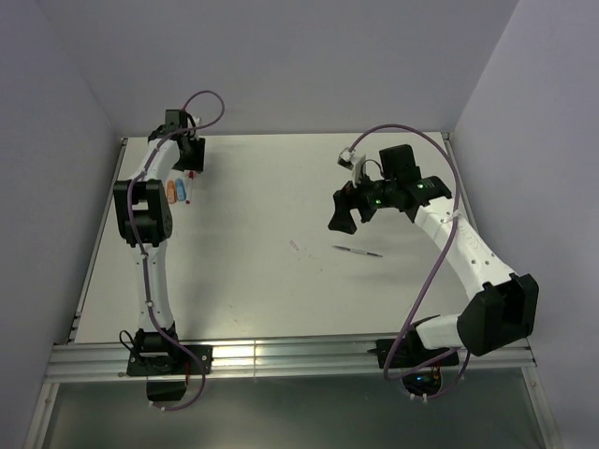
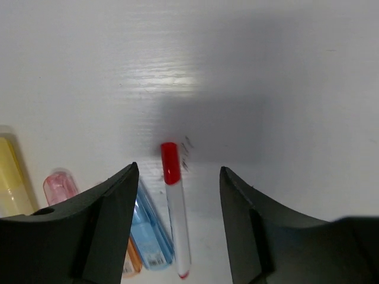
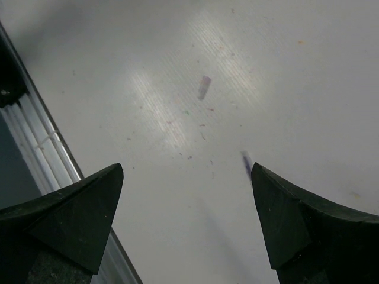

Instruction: Insert the pens into the pen caps

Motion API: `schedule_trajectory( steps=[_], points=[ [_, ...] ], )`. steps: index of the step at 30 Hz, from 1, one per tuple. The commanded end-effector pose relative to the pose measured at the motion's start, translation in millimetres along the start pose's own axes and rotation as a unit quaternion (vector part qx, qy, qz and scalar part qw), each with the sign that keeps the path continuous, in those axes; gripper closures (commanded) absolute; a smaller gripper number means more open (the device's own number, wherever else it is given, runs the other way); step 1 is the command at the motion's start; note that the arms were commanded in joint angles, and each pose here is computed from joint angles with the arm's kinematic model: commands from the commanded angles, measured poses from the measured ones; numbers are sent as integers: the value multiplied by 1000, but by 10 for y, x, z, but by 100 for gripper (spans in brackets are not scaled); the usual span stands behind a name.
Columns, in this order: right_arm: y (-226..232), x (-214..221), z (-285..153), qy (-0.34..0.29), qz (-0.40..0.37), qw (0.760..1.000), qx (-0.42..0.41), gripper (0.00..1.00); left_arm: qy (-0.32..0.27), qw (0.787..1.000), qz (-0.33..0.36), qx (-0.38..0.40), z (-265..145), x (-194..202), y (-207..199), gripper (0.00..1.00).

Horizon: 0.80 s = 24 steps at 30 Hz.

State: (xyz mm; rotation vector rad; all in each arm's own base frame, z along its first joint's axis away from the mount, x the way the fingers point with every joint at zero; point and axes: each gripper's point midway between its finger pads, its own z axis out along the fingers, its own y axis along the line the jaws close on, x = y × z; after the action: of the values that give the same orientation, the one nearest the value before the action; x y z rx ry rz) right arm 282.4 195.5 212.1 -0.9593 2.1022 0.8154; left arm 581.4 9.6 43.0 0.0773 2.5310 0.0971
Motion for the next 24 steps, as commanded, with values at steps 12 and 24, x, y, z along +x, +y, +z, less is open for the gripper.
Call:
schedule_trajectory(
  steps=[12,24],
  points=[
    [-942,797,-139,224,-80,959,152,15,-223,946,105,210,-2343,-756,-1108,35],
    [-940,1215,491,295,-118,940,122,29,-216,917,105,319,-2821,-245,-1427,32]
  ],
)
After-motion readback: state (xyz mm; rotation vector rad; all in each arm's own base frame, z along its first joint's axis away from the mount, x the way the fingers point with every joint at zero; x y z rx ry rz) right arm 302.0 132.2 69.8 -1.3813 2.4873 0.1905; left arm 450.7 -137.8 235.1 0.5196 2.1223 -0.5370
